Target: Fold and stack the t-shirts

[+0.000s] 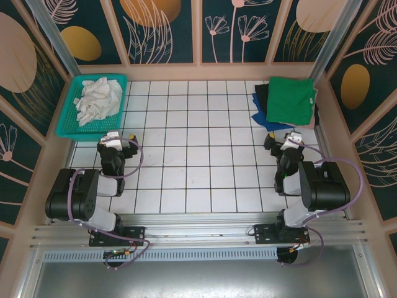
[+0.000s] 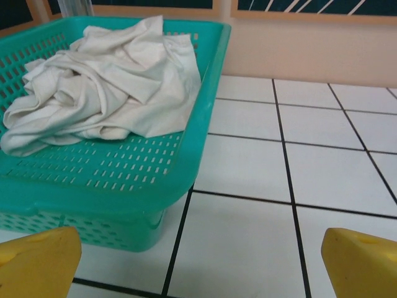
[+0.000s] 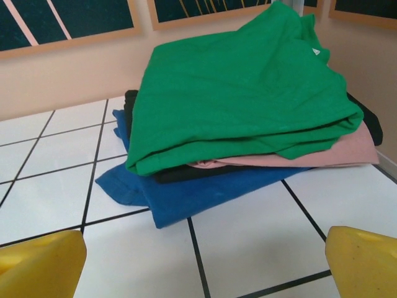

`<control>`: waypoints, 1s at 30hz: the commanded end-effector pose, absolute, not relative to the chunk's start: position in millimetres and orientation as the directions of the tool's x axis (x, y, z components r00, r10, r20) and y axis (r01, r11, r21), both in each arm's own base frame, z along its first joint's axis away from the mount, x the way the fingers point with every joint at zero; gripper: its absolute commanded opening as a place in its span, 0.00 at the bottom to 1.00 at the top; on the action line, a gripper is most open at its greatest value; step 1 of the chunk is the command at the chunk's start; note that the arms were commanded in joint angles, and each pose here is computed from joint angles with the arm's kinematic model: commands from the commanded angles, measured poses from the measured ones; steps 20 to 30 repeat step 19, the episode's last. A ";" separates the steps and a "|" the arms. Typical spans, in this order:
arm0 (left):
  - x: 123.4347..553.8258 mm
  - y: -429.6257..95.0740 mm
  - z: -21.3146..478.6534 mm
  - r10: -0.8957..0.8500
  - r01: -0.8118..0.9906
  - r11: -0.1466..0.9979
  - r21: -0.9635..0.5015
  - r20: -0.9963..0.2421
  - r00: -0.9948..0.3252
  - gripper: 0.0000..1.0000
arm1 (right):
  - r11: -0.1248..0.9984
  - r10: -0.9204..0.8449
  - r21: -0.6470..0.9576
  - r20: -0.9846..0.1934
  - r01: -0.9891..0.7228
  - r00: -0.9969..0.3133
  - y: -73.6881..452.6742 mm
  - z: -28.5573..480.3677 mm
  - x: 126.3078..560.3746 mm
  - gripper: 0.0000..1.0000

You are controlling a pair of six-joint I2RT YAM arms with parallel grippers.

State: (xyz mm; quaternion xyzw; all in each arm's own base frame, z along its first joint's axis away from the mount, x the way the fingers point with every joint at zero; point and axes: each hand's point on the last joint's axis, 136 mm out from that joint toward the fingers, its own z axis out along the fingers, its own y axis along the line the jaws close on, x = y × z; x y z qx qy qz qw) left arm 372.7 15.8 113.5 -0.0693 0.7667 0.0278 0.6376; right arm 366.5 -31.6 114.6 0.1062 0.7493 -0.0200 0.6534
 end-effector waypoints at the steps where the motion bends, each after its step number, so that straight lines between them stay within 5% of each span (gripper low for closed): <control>1: 376.0 14.9 135.9 -0.057 -0.122 0.991 -0.047 -0.995 -0.084 0.99 | 0.972 0.142 0.130 -0.989 0.194 -0.049 -33.0 129.9 366.1 0.99; 30: 376.0 14.6 136.3 -0.058 -0.121 0.992 -0.047 -0.995 -0.084 0.99 | 0.986 0.122 0.112 -0.990 0.125 -0.074 -21.4 128.7 371.9 0.99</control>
